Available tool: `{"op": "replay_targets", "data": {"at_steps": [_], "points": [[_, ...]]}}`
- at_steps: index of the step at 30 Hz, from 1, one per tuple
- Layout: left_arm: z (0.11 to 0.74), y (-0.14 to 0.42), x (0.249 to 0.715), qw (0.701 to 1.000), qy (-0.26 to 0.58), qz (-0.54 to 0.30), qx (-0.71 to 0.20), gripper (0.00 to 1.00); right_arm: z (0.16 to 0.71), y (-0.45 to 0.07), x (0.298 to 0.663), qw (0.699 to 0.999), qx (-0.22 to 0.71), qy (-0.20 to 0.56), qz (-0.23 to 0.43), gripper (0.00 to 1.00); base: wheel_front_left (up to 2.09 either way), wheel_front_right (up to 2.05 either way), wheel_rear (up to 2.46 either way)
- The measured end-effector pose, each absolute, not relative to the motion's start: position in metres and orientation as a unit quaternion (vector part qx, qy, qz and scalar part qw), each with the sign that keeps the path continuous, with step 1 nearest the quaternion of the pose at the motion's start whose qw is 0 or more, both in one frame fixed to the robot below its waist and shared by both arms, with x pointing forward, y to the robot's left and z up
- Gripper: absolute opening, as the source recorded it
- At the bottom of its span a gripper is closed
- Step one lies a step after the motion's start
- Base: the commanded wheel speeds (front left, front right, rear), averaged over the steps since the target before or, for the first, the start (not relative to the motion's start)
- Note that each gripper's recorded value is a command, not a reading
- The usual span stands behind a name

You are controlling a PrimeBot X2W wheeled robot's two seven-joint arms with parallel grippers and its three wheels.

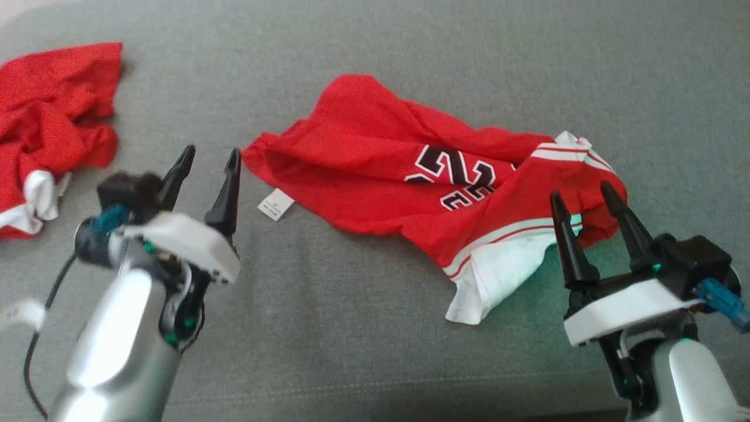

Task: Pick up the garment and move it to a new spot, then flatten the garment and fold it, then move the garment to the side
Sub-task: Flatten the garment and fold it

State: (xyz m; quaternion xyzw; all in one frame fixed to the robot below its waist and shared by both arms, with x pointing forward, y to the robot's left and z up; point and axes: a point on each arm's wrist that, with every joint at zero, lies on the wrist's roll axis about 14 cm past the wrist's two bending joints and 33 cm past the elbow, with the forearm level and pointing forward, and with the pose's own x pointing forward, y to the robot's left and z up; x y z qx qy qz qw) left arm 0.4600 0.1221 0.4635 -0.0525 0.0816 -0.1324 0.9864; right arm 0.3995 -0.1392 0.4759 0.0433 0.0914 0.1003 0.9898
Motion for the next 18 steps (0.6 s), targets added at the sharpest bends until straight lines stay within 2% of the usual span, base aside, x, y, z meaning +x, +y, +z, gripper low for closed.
{"op": "replay_targets", "data": {"at_steps": [6, 14, 15, 16, 18], "points": [[0.422, 0.111, 0.487, 0.976, 0.148, -0.154, -0.045, 1.00, 0.465, -0.144, 0.406, 0.989, 0.043, 0.105, 0.093, 1.00, 0.00, 0.00, 0.00], [0.371, 0.111, 0.498, 0.961, 0.227, -0.148, -0.051, 0.98, 0.449, -0.154, 0.408, 0.988, 0.042, 0.125, 0.077, 1.00, 0.00, 0.00, 0.00], [0.368, 0.110, 0.499, 0.960, 0.231, -0.149, -0.053, 0.54, 0.448, -0.155, 0.407, 0.988, 0.043, 0.127, 0.076, 1.00, 0.00, 0.00, 0.00], [0.366, 0.109, 0.499, 0.959, 0.235, -0.150, -0.054, 0.00, 0.447, -0.156, 0.407, 0.988, 0.043, 0.127, 0.074, 1.00, 0.00, 0.00, 0.00], [0.365, 0.106, 0.501, 0.959, 0.234, -0.153, -0.056, 0.00, 0.447, -0.157, 0.407, 0.988, 0.043, 0.127, 0.072, 1.00, 0.00, 0.00, 0.00]]}}
